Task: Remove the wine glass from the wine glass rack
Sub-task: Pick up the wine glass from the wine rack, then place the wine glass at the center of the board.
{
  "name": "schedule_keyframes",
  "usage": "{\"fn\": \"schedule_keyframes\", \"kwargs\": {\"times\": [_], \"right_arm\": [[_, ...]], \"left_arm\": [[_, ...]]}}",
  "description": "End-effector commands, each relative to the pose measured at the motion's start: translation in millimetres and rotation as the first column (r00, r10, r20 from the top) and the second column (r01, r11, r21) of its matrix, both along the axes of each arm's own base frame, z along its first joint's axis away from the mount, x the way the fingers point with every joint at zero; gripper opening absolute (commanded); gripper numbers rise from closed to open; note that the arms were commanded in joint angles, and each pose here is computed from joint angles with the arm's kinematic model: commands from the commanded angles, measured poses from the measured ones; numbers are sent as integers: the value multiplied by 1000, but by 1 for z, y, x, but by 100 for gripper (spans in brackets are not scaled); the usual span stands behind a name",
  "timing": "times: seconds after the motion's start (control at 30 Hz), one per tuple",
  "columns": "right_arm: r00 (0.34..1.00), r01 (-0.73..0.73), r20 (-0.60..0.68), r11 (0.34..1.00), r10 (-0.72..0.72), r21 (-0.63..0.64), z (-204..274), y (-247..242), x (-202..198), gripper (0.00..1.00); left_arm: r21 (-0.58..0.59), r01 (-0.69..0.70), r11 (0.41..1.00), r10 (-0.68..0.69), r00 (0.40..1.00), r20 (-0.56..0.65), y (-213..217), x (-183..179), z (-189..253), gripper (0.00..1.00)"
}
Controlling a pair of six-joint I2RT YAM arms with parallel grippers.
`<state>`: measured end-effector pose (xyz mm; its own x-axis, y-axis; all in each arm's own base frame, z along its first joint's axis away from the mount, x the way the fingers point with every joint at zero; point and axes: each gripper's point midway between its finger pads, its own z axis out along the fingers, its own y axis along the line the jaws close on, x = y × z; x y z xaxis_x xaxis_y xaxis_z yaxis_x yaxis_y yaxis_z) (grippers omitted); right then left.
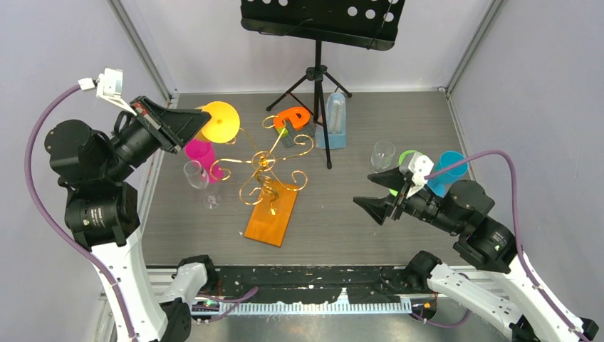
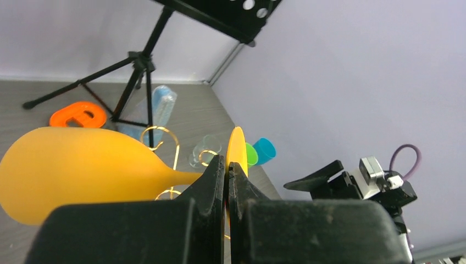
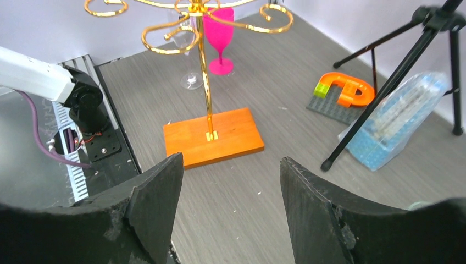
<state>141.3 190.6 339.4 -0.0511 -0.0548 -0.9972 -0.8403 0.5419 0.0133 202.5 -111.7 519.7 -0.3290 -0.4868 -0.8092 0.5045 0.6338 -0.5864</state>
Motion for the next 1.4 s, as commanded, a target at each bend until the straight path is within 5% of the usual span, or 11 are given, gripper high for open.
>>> {"fn": "schedule_keyframes", "kwargs": {"times": [0.0,0.5,1.37], "right_arm": [[987,-27,157,999,20,41,47,-1,-2,71],[857,-130,508,990,89,47,121,-4,-22,71],[733,-324,649,944,206,67,179,15,-50,70]], "left_arm": [[-21,123,992,-118,978,170,-18,-18,47,0],[-84,450,889,-421,875,237,-81,-52,72,0],[-69,703,708,-672,701,238,-168,-89,74,0]]}}
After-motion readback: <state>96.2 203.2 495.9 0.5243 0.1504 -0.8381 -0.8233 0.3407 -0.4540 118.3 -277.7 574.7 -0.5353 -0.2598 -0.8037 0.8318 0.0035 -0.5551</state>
